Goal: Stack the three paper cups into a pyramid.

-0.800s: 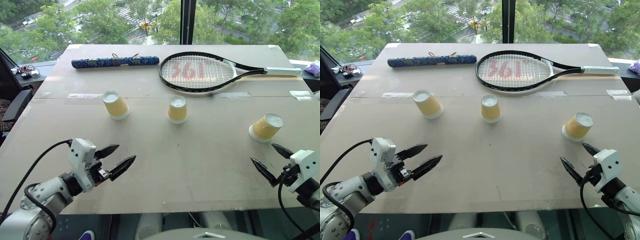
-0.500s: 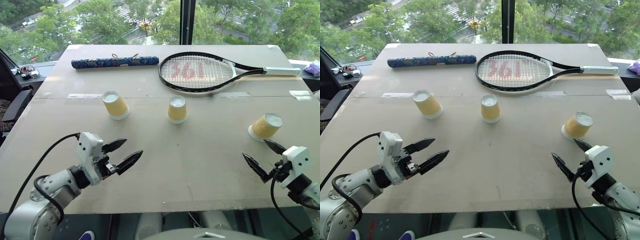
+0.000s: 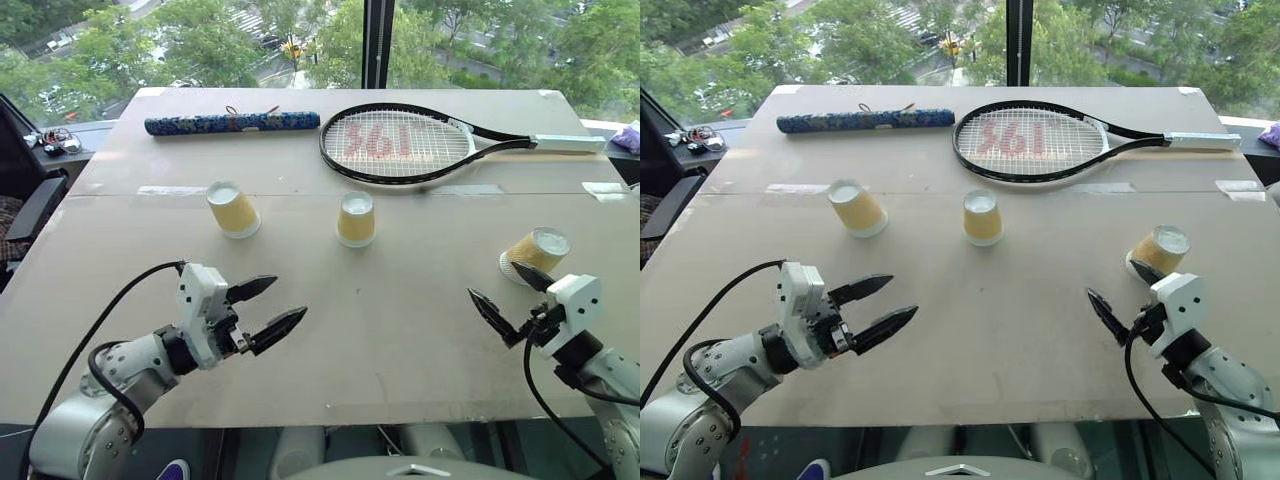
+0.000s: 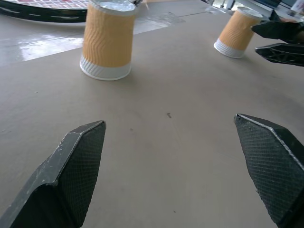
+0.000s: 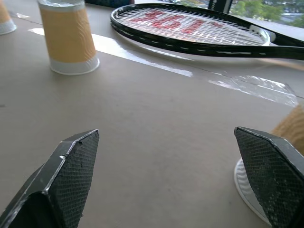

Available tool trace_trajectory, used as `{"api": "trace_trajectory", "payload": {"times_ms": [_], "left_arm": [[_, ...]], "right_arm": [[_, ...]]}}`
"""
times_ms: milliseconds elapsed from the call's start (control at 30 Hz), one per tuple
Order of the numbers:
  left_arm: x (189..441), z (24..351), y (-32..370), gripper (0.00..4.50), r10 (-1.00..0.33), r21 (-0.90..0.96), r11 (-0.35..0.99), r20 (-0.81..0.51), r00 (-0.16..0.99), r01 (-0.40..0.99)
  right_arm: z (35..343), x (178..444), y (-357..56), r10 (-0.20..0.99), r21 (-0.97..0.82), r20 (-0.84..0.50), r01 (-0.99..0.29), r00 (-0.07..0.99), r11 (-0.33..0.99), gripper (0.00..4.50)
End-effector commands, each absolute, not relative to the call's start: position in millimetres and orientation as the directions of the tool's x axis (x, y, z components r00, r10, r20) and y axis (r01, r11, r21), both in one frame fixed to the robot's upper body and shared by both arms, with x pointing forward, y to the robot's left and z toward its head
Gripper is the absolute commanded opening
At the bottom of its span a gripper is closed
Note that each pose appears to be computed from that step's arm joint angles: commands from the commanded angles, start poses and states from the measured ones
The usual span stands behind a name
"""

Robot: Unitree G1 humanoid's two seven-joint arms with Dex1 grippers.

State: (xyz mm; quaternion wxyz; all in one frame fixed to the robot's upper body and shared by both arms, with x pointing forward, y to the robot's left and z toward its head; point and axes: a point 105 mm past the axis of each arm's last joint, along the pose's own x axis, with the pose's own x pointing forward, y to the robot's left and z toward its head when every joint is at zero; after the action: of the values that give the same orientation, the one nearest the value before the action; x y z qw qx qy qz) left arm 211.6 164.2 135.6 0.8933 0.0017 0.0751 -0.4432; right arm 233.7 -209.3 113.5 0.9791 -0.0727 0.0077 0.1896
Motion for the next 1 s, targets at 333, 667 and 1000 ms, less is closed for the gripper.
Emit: {"api": "trace_trajectory", "payload": {"times_ms": [333,667,1000], "left_arm": [[198,156,136,4.45,-0.893,-0.055,0.449,-0.057,0.446,0.892],[190,158,138,4.45,-0.902,-0.052,0.431,-0.053,0.428,0.901],[183,154,139,4.45,-0.901,-0.047,0.434,-0.060,0.431,0.900]], "right_arm": [[118,239,-248,0.111,-0.135,-0.017,-0.112,0.994,0.984,4.50],[121,263,-249,0.085,-0.085,-0.009,-0.085,0.996,0.993,4.50],[128,284,-251,0.044,-0.055,-0.012,-0.044,0.999,0.997,4.50]]}}
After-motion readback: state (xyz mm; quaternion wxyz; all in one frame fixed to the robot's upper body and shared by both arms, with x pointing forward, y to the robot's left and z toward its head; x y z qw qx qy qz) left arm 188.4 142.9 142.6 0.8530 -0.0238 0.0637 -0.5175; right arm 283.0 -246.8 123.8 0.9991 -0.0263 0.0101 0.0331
